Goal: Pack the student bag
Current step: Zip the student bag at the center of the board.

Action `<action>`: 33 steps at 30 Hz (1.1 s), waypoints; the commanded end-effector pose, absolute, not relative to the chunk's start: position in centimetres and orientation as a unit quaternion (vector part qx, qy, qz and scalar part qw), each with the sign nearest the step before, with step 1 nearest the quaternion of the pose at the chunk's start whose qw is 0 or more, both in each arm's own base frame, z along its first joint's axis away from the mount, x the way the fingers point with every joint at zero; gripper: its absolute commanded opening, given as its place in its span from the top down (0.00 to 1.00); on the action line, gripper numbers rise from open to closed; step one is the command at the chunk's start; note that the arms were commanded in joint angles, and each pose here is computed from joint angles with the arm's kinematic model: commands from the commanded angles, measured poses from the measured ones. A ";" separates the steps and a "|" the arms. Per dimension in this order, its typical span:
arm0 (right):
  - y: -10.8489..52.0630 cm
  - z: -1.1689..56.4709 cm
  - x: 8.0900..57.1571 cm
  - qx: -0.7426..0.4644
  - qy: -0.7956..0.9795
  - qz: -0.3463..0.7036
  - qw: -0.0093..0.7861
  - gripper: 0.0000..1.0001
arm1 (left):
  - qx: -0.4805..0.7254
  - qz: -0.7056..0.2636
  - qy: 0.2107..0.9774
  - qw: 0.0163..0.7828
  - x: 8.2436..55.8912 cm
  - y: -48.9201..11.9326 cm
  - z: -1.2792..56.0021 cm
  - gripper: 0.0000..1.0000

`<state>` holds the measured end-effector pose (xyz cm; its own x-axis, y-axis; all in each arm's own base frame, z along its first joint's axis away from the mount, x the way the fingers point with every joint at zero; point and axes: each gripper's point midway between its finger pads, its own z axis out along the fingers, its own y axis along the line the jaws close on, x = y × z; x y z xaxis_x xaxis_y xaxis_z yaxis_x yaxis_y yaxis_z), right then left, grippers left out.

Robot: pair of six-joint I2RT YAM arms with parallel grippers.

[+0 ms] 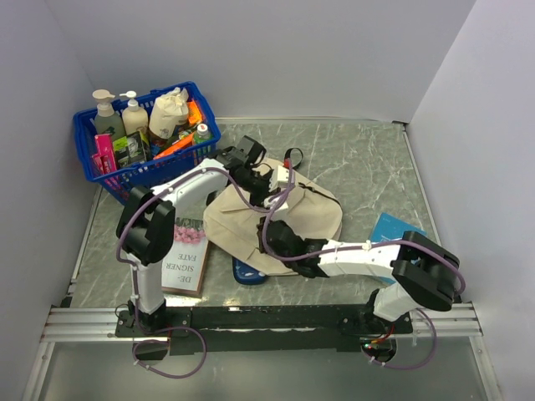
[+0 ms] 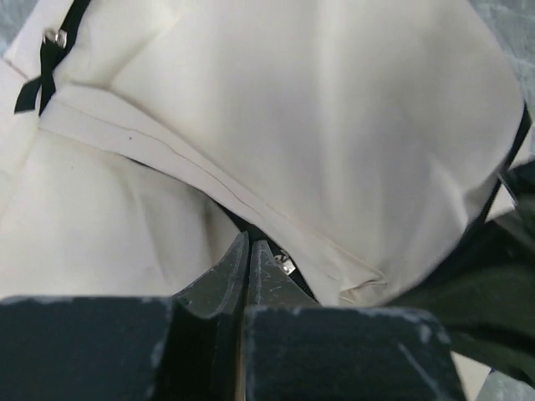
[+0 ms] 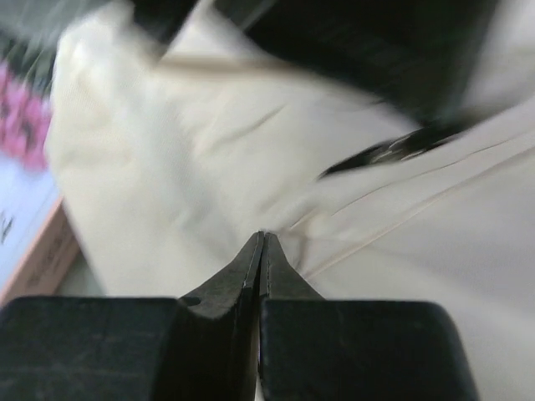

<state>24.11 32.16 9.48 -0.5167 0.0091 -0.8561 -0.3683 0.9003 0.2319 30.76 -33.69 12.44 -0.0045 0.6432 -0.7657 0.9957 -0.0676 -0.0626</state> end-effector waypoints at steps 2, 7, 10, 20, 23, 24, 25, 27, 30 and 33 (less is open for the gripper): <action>32.0 8.3 20.7 -0.202 0.842 0.189 0.463 1.00 | 0.651 -0.362 0.598 0.297 29.9 -36.4 15.5 0.99; 30.8 7.9 20.6 -0.186 0.844 0.184 0.469 1.00 | 0.644 -0.367 0.593 0.314 30.1 -36.8 17.0 0.99; 29.8 7.7 20.7 -0.170 0.849 0.172 0.470 1.00 | 0.642 -0.365 0.599 0.309 30.4 -36.8 16.7 0.99; 28.7 9.3 22.8 -0.108 0.846 0.170 0.494 0.29 | 0.646 -0.371 0.595 0.301 29.2 -36.5 17.2 0.99; 28.1 9.1 23.3 -0.096 0.848 0.152 0.499 0.30 | 0.647 -0.375 0.592 0.299 28.7 -36.5 17.6 0.99; 27.9 9.4 23.5 -0.088 0.844 0.149 0.507 0.31 | 0.647 -0.377 0.592 0.298 28.6 -36.4 17.8 0.99; 27.8 9.5 23.7 -0.084 0.843 0.150 0.509 0.31 | 0.648 -0.377 0.591 0.297 28.4 -36.4 17.7 0.99; 27.7 9.2 23.8 -0.082 0.844 0.149 0.508 0.33 | 0.647 -0.380 0.591 0.297 28.2 -36.3 17.8 0.99; 28.2 8.6 24.2 -0.087 0.844 0.151 0.507 0.36 | 0.644 -0.386 0.591 0.294 27.9 -36.2 18.1 0.99; 29.1 8.5 24.7 -0.090 0.842 0.162 0.507 0.45 | 0.643 -0.393 0.589 0.291 27.3 -36.2 18.4 0.99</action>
